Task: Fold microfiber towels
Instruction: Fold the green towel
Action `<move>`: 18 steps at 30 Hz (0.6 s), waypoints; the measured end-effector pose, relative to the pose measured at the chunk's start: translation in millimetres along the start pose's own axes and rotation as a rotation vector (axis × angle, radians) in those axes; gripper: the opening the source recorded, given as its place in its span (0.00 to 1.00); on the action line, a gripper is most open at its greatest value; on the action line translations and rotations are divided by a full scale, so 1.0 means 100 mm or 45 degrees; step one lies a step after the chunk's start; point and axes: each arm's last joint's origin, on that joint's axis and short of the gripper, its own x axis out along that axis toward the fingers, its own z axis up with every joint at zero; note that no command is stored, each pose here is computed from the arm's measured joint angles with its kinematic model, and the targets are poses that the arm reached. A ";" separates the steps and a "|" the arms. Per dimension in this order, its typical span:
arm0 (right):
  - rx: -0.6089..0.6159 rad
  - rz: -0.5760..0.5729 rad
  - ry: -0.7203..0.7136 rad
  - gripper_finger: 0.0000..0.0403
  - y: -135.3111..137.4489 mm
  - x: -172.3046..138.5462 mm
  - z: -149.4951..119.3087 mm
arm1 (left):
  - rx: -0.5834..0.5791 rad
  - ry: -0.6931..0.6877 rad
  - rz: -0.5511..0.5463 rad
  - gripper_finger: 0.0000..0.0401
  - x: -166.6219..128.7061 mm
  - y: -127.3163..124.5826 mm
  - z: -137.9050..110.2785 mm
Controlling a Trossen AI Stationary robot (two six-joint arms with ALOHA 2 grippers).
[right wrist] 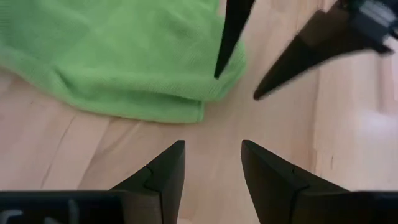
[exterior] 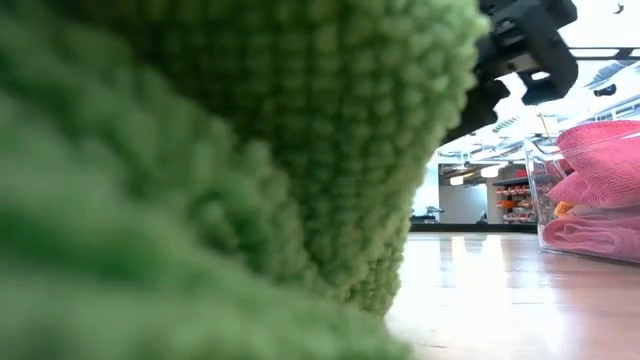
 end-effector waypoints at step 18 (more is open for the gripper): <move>-0.083 -0.014 0.031 0.41 -0.07 0.02 -0.03 | 0.071 0.158 -0.087 0.16 0.16 0.08 -0.14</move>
